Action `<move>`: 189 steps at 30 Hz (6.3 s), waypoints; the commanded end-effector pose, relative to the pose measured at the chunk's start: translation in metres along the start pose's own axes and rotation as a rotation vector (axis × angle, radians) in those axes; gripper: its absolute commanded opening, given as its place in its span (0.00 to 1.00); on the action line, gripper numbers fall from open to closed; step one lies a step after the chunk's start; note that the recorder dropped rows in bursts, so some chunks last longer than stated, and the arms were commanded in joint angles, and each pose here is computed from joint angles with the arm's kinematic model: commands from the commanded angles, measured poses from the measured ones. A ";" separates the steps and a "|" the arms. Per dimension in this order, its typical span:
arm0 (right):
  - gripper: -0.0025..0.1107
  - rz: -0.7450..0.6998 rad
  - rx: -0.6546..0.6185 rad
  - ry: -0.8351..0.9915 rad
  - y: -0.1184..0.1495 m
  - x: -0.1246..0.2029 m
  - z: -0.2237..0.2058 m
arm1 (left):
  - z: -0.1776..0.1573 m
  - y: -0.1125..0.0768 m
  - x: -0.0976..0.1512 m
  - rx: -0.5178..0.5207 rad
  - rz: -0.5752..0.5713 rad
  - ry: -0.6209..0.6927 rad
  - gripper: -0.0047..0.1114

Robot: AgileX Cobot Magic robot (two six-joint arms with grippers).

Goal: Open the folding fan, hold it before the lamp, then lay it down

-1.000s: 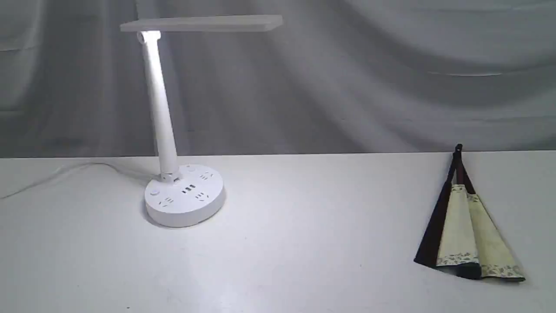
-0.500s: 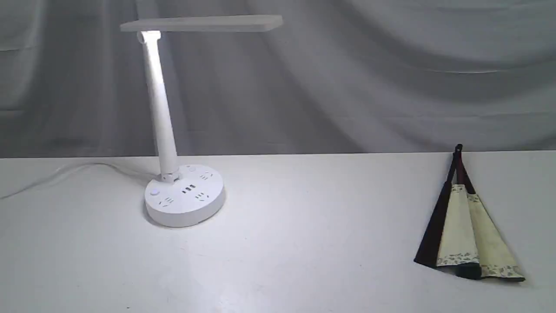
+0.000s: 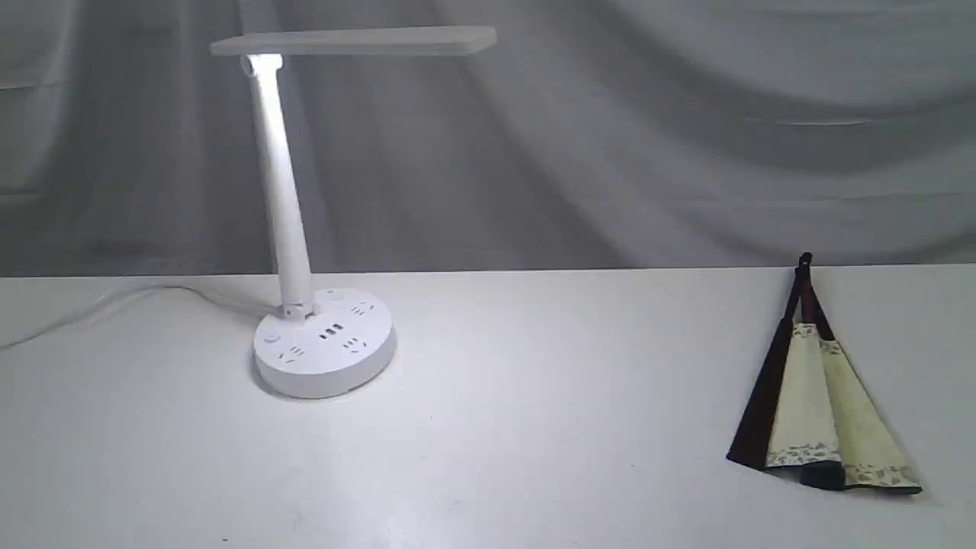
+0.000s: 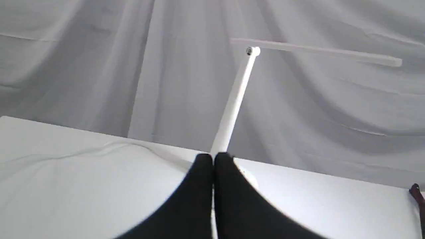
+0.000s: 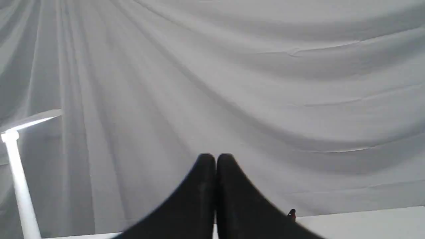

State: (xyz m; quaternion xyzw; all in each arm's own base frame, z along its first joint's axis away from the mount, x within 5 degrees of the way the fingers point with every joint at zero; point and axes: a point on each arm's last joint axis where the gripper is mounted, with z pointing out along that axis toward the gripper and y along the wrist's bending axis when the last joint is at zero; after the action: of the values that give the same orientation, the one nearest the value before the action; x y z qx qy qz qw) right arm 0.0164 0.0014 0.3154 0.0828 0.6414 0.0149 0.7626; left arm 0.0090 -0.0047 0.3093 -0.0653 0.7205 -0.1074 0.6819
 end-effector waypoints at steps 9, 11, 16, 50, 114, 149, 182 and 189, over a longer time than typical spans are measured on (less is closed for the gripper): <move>0.02 0.000 0.008 0.158 0.000 0.006 0.012 | -0.003 -0.004 -0.018 -0.014 0.012 0.035 0.04; 0.02 -0.001 0.013 0.178 -0.001 0.008 0.017 | 0.005 -0.003 -0.017 -0.034 0.014 0.114 0.04; 0.02 0.002 0.023 0.224 -0.002 0.010 0.030 | 0.026 -0.005 -0.029 -0.052 0.039 0.206 0.04; 0.52 0.007 0.075 0.846 -0.010 0.027 0.237 | 0.214 0.015 0.025 -0.092 0.152 0.796 0.27; 0.61 -0.084 0.093 1.321 -0.052 0.246 0.353 | 0.270 0.023 0.089 -0.023 0.054 1.049 0.27; 0.51 -0.596 -0.822 1.584 -0.034 0.247 0.315 | 0.273 0.023 0.087 -0.031 0.060 1.014 0.27; 0.60 -0.037 -0.218 1.248 0.011 0.242 0.357 | 0.273 0.023 0.087 -0.031 0.060 1.013 0.27; 0.59 -0.344 -0.338 1.250 0.027 0.252 0.353 | 0.273 0.023 0.087 -0.031 0.060 1.013 0.27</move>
State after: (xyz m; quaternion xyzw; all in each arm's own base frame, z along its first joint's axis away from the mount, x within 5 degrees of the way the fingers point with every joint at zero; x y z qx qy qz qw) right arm 0.4092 0.0233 0.1317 -0.1385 0.9597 0.0605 0.2371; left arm 0.2742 -0.0204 0.2044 0.0139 0.9660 -0.0921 0.2414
